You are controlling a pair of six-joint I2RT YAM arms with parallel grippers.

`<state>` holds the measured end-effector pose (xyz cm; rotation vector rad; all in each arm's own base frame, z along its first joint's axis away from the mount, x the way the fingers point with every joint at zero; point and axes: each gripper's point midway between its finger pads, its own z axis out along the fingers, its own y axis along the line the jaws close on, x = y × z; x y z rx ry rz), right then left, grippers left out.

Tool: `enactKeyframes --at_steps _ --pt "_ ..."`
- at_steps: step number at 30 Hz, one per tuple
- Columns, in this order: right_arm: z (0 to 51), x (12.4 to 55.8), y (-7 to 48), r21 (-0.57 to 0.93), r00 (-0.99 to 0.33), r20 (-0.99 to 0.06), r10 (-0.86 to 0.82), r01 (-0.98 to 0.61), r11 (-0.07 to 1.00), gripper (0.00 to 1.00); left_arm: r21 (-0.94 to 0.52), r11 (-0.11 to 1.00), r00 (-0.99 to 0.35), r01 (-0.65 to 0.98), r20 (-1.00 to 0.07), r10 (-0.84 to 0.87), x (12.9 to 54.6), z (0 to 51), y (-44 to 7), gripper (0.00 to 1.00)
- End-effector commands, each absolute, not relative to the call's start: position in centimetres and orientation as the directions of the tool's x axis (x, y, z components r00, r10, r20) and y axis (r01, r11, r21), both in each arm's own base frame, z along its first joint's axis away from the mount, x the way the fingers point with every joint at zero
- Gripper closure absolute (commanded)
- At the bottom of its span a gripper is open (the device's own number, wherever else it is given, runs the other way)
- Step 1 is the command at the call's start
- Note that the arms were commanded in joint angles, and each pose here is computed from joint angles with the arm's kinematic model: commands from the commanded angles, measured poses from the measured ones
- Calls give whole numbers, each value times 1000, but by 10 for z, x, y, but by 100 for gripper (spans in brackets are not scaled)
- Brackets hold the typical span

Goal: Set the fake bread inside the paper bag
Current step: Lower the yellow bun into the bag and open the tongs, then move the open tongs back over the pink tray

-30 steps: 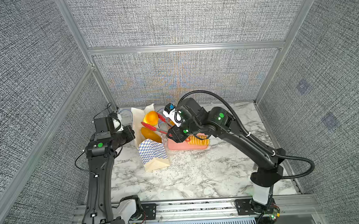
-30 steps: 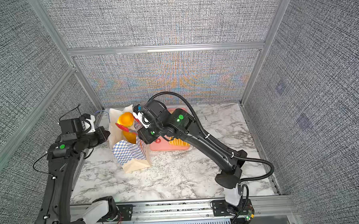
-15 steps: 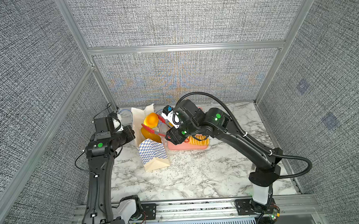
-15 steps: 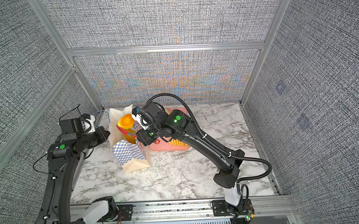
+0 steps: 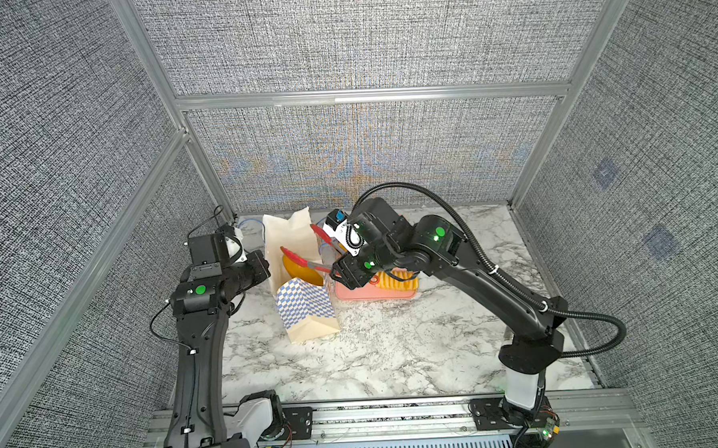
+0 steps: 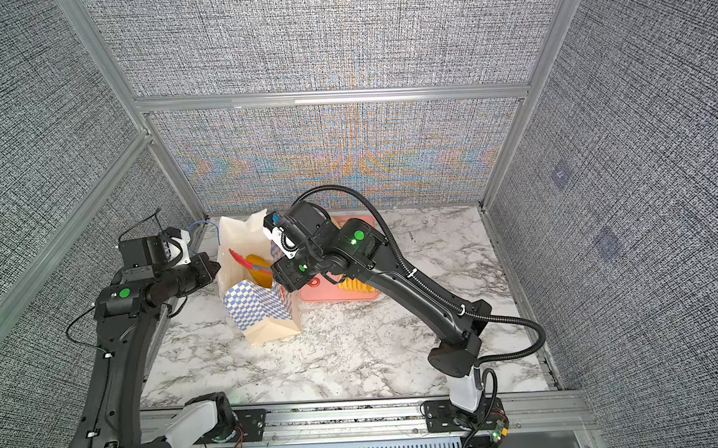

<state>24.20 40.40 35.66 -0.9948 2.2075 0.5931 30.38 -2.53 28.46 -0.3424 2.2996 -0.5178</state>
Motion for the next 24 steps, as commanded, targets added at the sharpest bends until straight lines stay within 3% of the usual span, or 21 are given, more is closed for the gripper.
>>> enactKeyframes --at_steps 1,15,24 --pt "372 244 401 121 -484 -742 -464 -778 617 36 -463 884 -684 -73 -621 -382 305 289 -27 100" --pt "405 261 349 53 -448 -809 -380 -700 713 36 -462 884 -687 -73 -619 -381 306 287 -27 100" --pt "401 285 299 184 -545 -804 -238 -608 772 37 -462 884 -685 -73 -621 -381 305 288 -27 100"
